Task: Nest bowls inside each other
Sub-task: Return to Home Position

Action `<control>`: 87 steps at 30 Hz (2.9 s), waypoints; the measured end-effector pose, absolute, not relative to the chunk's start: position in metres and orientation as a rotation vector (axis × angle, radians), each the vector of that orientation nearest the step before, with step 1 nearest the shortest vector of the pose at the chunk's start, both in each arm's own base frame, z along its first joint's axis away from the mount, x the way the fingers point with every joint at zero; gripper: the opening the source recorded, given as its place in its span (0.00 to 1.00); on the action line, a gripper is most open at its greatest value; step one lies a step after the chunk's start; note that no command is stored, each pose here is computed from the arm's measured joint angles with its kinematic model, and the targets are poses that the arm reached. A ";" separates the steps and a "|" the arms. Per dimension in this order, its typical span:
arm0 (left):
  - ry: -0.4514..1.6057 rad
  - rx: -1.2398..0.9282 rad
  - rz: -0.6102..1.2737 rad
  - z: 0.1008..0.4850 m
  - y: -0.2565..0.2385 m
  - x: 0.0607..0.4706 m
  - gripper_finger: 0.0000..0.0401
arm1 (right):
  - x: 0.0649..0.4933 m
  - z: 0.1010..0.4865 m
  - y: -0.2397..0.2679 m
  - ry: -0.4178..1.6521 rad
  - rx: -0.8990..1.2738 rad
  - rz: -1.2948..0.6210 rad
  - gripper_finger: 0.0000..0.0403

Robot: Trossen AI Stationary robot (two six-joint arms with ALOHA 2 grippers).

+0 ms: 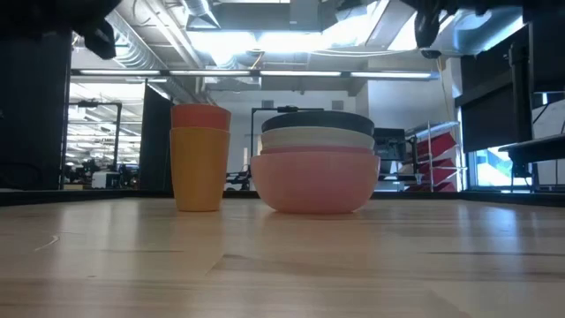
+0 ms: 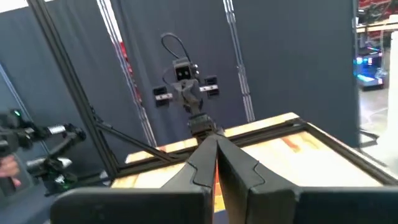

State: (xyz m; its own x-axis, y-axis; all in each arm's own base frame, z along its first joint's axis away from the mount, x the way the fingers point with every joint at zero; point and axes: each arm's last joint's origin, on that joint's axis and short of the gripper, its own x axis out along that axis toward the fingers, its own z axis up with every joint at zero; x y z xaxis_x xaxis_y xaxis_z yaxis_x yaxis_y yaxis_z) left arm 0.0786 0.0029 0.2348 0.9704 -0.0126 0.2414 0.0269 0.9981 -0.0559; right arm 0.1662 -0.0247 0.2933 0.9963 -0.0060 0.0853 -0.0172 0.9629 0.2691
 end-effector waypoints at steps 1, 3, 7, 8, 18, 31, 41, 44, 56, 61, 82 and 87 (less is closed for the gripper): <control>-0.246 -0.060 -0.020 0.233 0.003 0.079 0.00 | 0.166 0.290 -0.025 -0.092 0.275 0.010 0.00; -0.251 -0.063 -0.021 0.229 0.003 0.081 0.00 | 0.166 0.283 -0.024 -0.100 0.274 0.019 0.00; -0.260 -0.069 -0.022 0.221 0.003 0.085 0.00 | 0.165 0.269 -0.024 -0.115 0.271 0.038 0.00; -0.263 -0.070 -0.022 0.219 0.003 0.085 0.00 | 0.165 0.266 -0.024 -0.119 0.271 0.042 0.00; -0.284 -0.085 -0.025 0.200 0.004 0.092 0.00 | 0.157 0.231 -0.021 -0.159 0.269 0.087 0.00; -0.317 -0.107 -0.031 0.203 0.004 0.091 0.00 | 0.128 0.219 -0.017 -0.254 0.281 0.080 0.00; -0.316 -0.119 -0.033 0.203 0.004 0.091 0.00 | 0.109 0.203 -0.015 -0.257 0.258 0.023 0.00; -0.315 -0.122 -0.033 0.202 0.004 0.091 0.00 | 0.104 0.198 -0.014 -0.257 0.251 0.005 0.00; -0.298 -0.133 -0.033 0.201 0.004 0.091 0.00 | 0.098 0.174 -0.015 -0.090 0.229 -0.090 0.00; -0.291 -0.136 -0.033 0.200 0.004 0.092 0.00 | 0.097 0.167 -0.016 -0.027 0.204 -0.136 0.00; -0.210 -0.061 -0.008 0.186 0.004 0.095 0.00 | 0.096 0.166 -0.017 -0.022 0.176 -0.166 0.00; -0.057 -0.085 -0.003 0.171 0.005 0.097 0.00 | 0.096 0.166 -0.017 -0.022 0.176 -0.166 0.00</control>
State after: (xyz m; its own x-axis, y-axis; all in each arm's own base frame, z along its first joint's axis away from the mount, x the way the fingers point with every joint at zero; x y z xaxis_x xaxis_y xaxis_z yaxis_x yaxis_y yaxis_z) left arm 0.0973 0.0045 0.1714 0.9984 -0.0006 0.0568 0.0054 0.9964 -0.0851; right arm 0.0965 -0.0170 0.1663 0.9860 -0.1663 0.0074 0.1624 0.9709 0.1762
